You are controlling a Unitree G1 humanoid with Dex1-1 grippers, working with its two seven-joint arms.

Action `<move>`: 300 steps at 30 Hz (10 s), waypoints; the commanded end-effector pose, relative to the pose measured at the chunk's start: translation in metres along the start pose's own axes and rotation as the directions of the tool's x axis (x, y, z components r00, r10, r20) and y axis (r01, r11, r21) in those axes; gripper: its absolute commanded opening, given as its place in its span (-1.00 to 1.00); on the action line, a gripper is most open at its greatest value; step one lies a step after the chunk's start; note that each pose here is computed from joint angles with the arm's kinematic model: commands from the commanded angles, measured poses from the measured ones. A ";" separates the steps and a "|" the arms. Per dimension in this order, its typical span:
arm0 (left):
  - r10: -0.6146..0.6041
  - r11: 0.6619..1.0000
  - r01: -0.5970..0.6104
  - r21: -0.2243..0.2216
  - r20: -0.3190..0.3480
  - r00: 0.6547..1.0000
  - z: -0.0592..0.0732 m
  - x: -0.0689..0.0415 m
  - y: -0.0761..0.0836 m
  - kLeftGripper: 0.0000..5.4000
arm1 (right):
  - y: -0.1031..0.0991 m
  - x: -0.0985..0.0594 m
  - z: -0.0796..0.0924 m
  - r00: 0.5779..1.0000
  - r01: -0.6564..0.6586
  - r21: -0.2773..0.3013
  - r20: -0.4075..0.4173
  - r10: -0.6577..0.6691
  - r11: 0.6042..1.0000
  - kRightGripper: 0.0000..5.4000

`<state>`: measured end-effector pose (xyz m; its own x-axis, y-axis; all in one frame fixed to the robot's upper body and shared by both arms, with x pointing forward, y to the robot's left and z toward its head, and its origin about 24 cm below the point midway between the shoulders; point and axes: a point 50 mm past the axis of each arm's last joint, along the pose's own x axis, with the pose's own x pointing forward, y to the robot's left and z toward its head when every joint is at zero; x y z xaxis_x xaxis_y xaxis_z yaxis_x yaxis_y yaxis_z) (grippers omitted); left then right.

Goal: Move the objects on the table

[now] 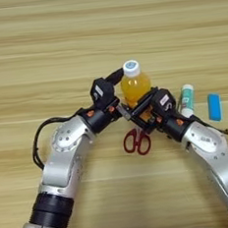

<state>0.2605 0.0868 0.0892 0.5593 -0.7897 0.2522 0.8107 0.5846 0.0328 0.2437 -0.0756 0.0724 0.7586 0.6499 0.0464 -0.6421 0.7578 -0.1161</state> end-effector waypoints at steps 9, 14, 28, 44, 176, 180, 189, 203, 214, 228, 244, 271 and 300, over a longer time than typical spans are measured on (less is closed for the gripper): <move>-0.005 1.000 0.005 -0.011 0.040 0.999 0.006 0.002 0.002 1.00 | -0.037 0.000 0.010 0.967 0.246 -0.028 0.070 -0.244 0.969 0.28; -0.001 1.000 0.002 -0.013 0.042 0.999 0.006 0.002 0.002 1.00 | -0.060 -0.008 0.013 0.923 0.378 -0.032 0.090 -0.374 0.925 0.28; 0.100 0.995 -0.099 -0.026 0.041 0.994 0.005 0.003 0.014 1.00 | -0.148 -0.078 -0.007 0.630 0.771 -0.108 -0.024 -0.776 0.628 0.28; 0.117 0.993 -0.116 -0.031 0.043 0.992 0.005 0.004 0.015 1.00 | -0.160 -0.083 -0.027 0.587 0.790 -0.144 -0.104 -0.803 0.596 0.28; 0.510 0.859 -0.496 0.128 -0.142 0.848 -0.029 -0.008 0.073 1.00 | -0.048 -0.074 -0.020 0.888 0.375 -0.105 -0.243 -0.390 0.921 0.99; 0.611 0.792 -0.600 0.116 -0.129 0.781 -0.027 -0.016 0.088 1.00 | -0.048 -0.072 -0.026 0.888 0.365 -0.099 -0.262 -0.378 0.926 0.99; 0.614 0.789 -0.604 0.115 -0.124 0.779 -0.027 -0.015 0.089 1.00 | -0.053 -0.071 -0.036 0.874 0.382 -0.093 -0.286 -0.392 0.919 0.99; 0.611 0.791 -0.601 0.112 -0.125 0.781 -0.027 -0.016 0.089 1.00 | -0.055 -0.071 -0.042 0.859 0.403 -0.084 -0.310 -0.408 0.911 0.99; 0.611 0.792 -0.600 0.111 -0.128 0.782 -0.027 -0.016 0.089 1.00 | -0.058 -0.071 -0.048 0.845 0.413 -0.085 -0.334 -0.417 0.907 0.99; 0.608 0.794 -0.598 0.109 -0.131 0.783 -0.028 -0.016 0.089 1.00 | -0.063 -0.074 -0.051 0.828 0.439 -0.094 -0.345 -0.443 0.894 0.99; 0.609 0.793 -0.599 0.108 -0.132 0.782 -0.028 -0.016 0.089 1.00 | -0.065 -0.084 -0.052 0.813 0.445 -0.108 -0.368 -0.452 0.889 0.99; 0.610 0.793 -0.601 0.105 -0.133 0.781 -0.029 -0.014 0.087 1.00 | -0.061 -0.098 -0.044 0.817 0.401 -0.094 -0.414 -0.402 0.911 0.99; 0.607 0.795 -0.598 0.101 -0.134 0.784 -0.030 -0.012 0.085 1.00 | -0.059 -0.088 -0.055 0.822 0.358 -0.084 -0.444 -0.357 0.930 0.99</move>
<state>0.3256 0.1433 0.0561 0.9559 -0.2838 0.0763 0.2867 0.9575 -0.0305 0.2215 -0.1818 0.0286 0.9156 0.2414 -0.3215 -0.3095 0.9336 -0.1804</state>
